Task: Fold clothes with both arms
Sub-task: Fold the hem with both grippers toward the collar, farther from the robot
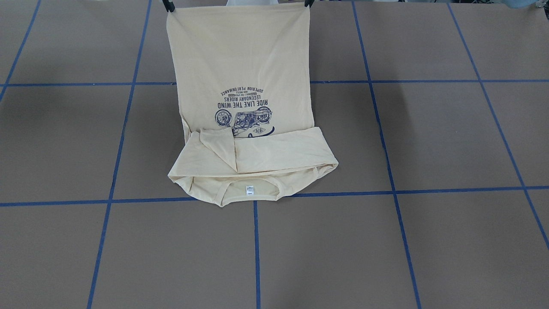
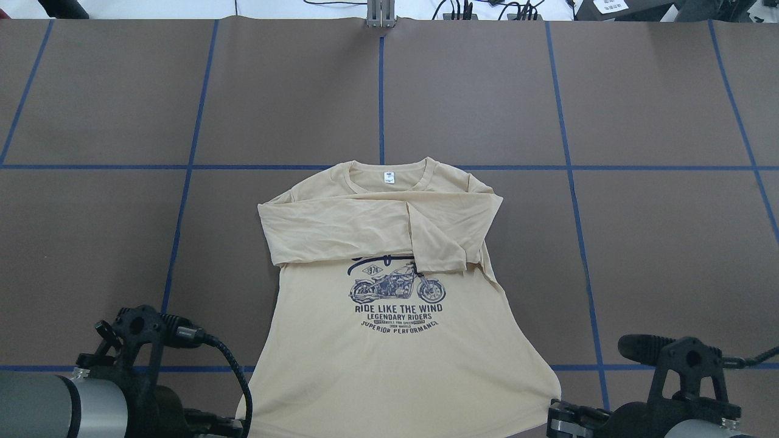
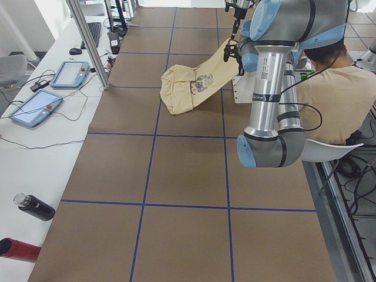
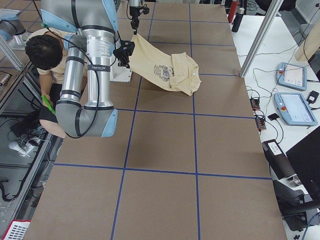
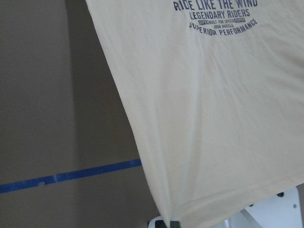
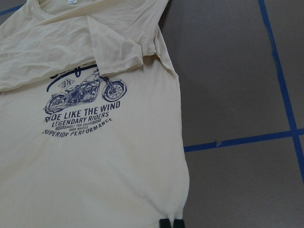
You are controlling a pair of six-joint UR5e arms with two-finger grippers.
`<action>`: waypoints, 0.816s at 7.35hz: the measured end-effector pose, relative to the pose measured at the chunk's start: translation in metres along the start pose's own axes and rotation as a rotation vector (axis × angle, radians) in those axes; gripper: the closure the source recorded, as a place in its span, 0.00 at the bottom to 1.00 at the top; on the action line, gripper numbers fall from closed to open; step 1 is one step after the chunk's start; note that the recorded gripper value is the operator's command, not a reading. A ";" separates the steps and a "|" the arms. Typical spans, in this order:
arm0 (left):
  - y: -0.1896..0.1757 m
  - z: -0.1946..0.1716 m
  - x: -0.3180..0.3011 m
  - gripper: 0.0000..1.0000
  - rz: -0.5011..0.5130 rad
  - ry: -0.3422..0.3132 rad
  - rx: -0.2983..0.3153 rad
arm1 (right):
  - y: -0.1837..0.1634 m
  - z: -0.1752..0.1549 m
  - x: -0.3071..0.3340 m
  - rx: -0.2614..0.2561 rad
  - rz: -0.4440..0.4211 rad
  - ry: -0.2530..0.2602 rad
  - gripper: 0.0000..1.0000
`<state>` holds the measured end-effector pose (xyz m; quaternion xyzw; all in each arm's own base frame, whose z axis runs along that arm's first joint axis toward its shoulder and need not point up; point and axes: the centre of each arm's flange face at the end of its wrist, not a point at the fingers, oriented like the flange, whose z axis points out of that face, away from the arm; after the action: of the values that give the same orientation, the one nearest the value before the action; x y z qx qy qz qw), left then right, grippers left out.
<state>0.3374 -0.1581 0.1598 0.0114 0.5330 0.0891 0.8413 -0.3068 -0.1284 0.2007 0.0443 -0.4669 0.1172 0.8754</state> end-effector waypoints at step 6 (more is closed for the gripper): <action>-0.195 0.051 -0.019 1.00 0.041 -0.260 0.207 | -0.154 0.118 -0.075 0.244 -0.033 0.123 1.00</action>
<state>0.4025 -0.3492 0.1766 0.1203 0.4257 0.0484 0.8955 -0.4044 -0.3118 0.2097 0.1508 -0.3937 0.1614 0.8923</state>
